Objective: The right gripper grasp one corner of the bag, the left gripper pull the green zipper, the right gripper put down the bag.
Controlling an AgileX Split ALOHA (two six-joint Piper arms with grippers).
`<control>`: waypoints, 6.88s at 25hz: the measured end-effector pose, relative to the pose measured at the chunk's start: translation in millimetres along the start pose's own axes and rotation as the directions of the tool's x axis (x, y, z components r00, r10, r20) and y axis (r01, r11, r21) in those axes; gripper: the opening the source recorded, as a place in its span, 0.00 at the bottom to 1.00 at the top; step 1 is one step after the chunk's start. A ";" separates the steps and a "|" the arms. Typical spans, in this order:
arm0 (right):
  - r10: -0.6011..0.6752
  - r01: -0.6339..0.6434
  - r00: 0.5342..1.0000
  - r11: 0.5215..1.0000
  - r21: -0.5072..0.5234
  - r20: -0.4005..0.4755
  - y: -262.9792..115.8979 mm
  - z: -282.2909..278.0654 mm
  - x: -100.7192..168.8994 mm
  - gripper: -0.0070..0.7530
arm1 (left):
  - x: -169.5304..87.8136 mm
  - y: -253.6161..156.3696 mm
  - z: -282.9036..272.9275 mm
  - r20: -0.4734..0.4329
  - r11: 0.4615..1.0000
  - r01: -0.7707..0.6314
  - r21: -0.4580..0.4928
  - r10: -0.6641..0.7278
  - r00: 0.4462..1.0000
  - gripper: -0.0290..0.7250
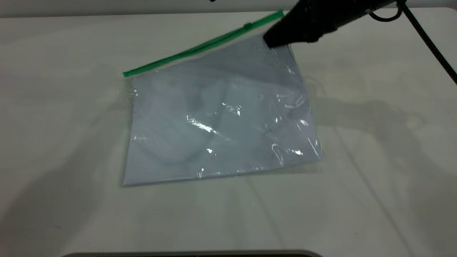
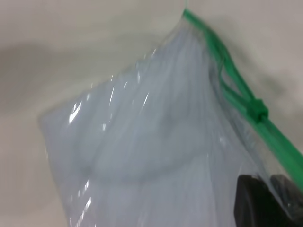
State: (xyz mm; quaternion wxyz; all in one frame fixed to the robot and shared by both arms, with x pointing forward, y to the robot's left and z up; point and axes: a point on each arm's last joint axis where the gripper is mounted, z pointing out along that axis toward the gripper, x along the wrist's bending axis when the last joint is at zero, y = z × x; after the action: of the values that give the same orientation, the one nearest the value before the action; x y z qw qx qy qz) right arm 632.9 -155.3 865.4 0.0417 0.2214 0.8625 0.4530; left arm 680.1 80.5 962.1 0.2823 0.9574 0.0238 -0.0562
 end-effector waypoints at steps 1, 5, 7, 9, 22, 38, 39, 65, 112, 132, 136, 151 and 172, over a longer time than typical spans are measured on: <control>0.005 -0.005 1.000 1.000 -0.015 0.001 1.3 0.0 -0.1 0.05 | 0.1 0.3 1.4 0.006 1.000 -0.011 -0.011 0.012 1.000 0.72; 0.016 -0.016 1.000 0.999 -0.043 -0.012 3.9 -0.1 1.0 0.05 | 2.3 -3.8 10.6 0.025 0.999 -0.041 -0.016 0.041 0.999 0.72; 0.016 -0.017 1.000 0.999 -0.045 -0.015 4.1 -0.1 1.3 0.05 | 2.7 -4.7 12.4 0.028 0.999 -0.050 -0.017 0.050 0.998 0.72; 0.016 -0.017 1.000 0.999 -0.046 -0.017 4.2 -0.2 1.5 0.05 | 2.5 -3.5 13.4 0.034 0.998 -0.056 -0.037 0.058 0.998 0.72; 0.013 -0.021 0.996 0.996 -0.089 -0.084 8.2 -0.7 7.4 0.05 | 4.3 -6.3 26.4 0.066 0.994 -0.072 -0.081 0.077 0.995 0.67; 0.014 -0.022 0.996 0.995 -0.092 -0.088 8.5 -0.8 7.8 0.05 | 6.0 -9.2 37.6 0.092 0.991 -0.068 -0.119 0.079 0.993 0.36; 0.014 -0.022 0.996 0.995 -0.092 -0.088 8.5 -0.8 7.8 0.05 | 5.8 -8.9 37.9 0.092 0.990 -0.068 -0.119 0.080 0.993 0.32; 0.025 -0.033 0.997 0.995 -0.099 -0.077 7.5 -4.0 4.2 0.05 | 6.2 -11.8 38.8 0.089 0.993 -0.080 -0.087 0.087 0.992 0.14; 0.178 -0.165 0.982 0.972 -0.166 0.068 -13.0 -52.1 -42.4 0.05 | 50.1 -124.2 -24.5 -0.089 0.954 0.280 0.112 -0.271 0.959 0.14; 0.185 -0.170 0.980 0.972 -0.162 0.079 -13.9 -52.6 -43.6 0.08 | 50.4 -128.9 -25.3 -0.110 0.941 0.299 0.160 -0.284 0.952 0.15; 0.195 -0.178 0.976 0.971 -0.158 0.097 -15.5 -54.0 -46.1 0.22 | 50.6 -128.3 -25.9 -0.105 0.942 0.307 0.138 -0.294 0.950 0.23; 0.358 -0.344 0.856 0.933 -0.106 0.373 1.9 -87.2 -59.4 0.77 | 51.6 -102.2 -67.5 -0.219 0.839 0.544 0.011 -0.529 0.820 0.71; 0.425 -0.285 0.603 0.905 -0.316 0.675 139.1 -347.3 129.1 0.77 | -87.1 -0.6 -316.1 -0.609 0.612 0.588 -0.529 -0.756 0.239 0.72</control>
State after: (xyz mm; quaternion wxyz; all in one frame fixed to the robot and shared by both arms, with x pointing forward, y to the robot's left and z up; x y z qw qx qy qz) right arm 470.1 -297.8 1196.8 0.3101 0.5460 0.6677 0.3998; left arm 623.4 251.5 1236.0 0.2769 0.7357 0.5606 0.2606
